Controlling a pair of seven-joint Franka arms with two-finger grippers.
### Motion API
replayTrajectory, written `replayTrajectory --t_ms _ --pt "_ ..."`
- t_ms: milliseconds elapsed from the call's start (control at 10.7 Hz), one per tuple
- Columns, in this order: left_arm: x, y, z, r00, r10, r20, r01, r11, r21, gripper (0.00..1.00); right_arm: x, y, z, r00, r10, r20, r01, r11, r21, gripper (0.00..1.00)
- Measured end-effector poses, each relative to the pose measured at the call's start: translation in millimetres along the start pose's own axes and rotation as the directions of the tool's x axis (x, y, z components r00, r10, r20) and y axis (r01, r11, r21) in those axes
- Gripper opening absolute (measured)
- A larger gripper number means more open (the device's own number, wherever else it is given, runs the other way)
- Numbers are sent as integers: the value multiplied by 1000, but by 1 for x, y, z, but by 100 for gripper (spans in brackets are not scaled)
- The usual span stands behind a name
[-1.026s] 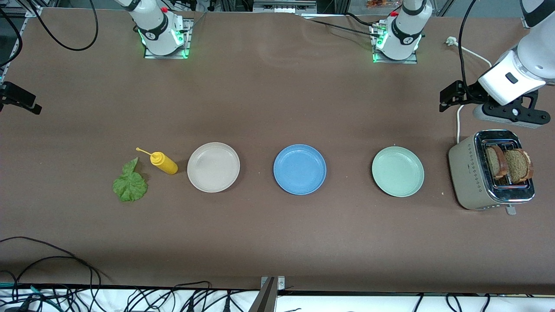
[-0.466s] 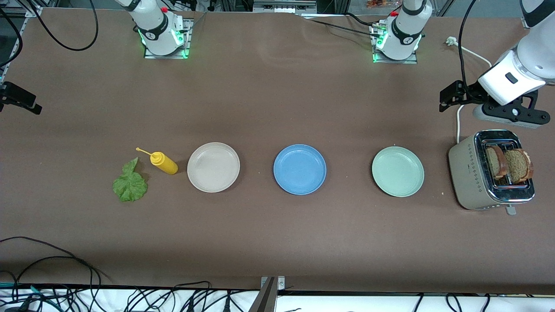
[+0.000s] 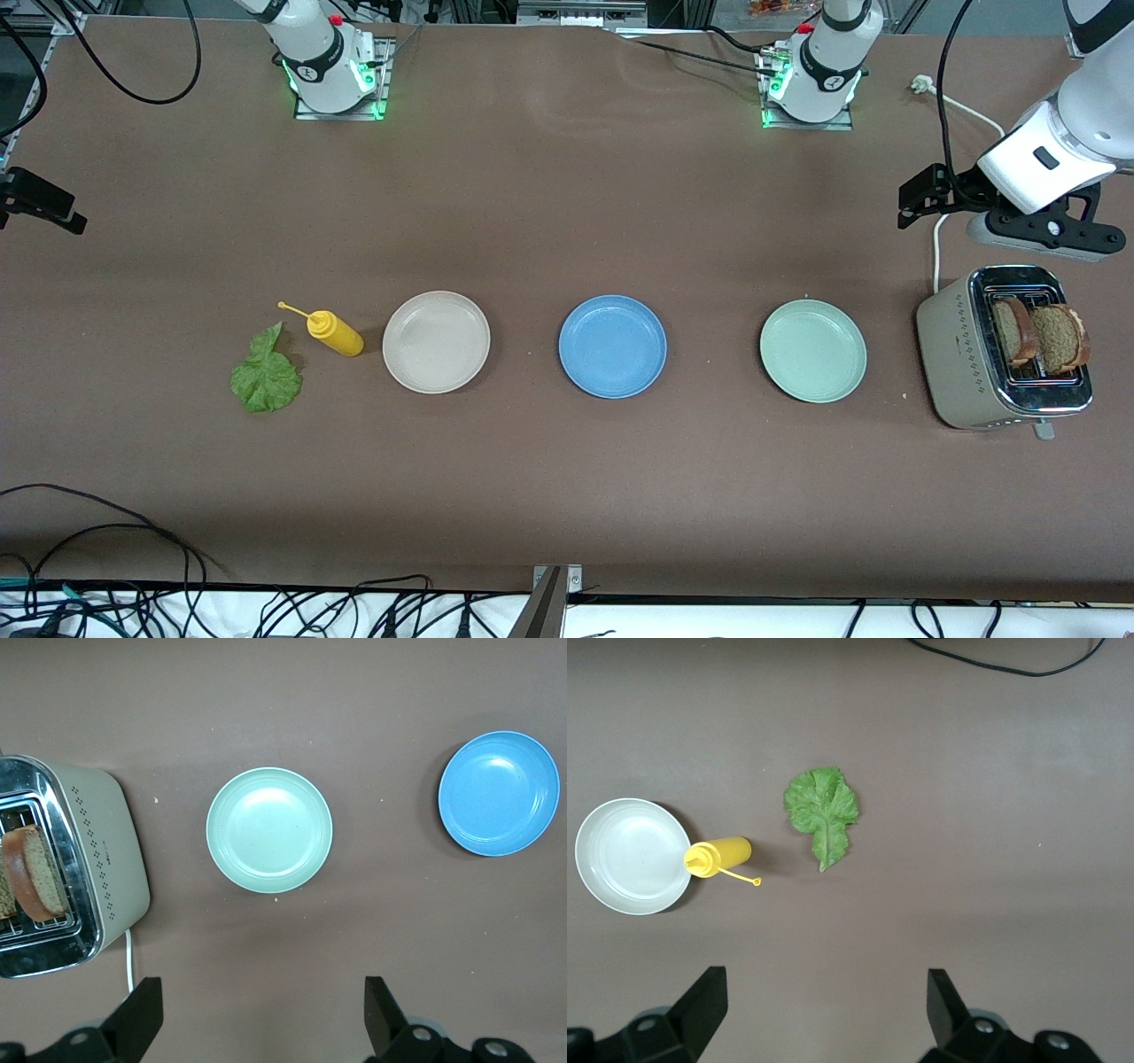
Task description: Make sandwich in blue plate with both arms
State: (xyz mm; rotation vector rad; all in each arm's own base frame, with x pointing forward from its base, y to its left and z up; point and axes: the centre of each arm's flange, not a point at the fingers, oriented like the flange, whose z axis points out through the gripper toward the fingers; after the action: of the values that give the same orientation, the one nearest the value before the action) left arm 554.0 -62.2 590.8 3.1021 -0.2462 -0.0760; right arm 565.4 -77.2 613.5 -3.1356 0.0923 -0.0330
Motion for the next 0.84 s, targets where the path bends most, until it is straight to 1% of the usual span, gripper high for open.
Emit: replayTrajectory --t_ms 840 --pt "0 -6 0 1000 -11 0 11 1000 0 100 0 -1 0 1000 -1 1 1 1000 0 100"
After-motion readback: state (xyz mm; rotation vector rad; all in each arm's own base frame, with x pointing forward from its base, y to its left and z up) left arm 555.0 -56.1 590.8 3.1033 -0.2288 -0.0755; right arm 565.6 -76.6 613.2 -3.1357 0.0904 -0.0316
